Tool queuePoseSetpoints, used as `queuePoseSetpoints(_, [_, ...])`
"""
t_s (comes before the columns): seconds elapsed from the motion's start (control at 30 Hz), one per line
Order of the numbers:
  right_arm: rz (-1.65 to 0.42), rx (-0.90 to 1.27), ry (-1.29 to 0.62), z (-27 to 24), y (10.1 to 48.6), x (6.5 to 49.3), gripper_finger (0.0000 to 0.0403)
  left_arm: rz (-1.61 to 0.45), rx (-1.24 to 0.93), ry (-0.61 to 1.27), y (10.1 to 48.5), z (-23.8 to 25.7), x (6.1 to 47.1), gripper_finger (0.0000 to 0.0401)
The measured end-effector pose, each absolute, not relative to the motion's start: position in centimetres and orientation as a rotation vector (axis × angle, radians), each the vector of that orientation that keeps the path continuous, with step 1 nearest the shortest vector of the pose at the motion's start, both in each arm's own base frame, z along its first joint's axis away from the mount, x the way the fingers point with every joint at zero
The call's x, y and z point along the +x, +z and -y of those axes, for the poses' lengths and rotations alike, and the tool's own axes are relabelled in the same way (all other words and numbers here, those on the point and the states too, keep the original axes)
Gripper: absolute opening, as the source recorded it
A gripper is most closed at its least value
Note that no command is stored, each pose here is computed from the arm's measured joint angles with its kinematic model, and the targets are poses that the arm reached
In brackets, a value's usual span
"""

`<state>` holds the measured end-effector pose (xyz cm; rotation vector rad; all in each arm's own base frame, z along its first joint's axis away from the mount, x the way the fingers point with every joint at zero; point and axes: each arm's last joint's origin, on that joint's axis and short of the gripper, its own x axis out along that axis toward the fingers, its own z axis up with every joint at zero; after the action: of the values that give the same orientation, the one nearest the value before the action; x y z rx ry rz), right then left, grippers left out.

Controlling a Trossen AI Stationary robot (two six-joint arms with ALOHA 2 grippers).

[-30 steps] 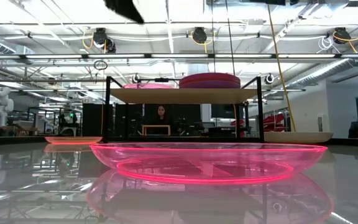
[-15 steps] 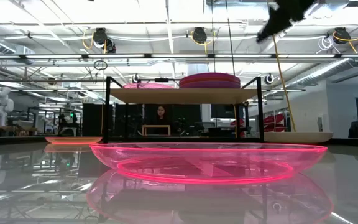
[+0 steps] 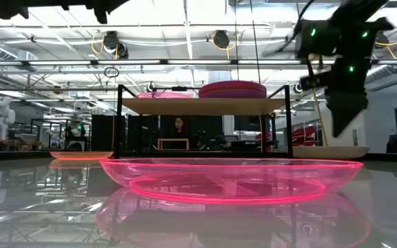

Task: Place and stack plates onto a shelf
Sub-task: Stack the brown plate on top of the pink plate on the shelf

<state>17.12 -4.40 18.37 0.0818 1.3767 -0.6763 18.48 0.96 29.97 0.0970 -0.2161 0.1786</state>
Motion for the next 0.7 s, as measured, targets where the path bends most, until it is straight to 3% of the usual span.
queuePoseSetpoints(0.7, [-1.5, 0.159, -0.788, 10.5, 15.3, 17.6, 0.0173, 0.17, 0.099, 0.172, 28.6, -0.9, 18.5, 0.0145])
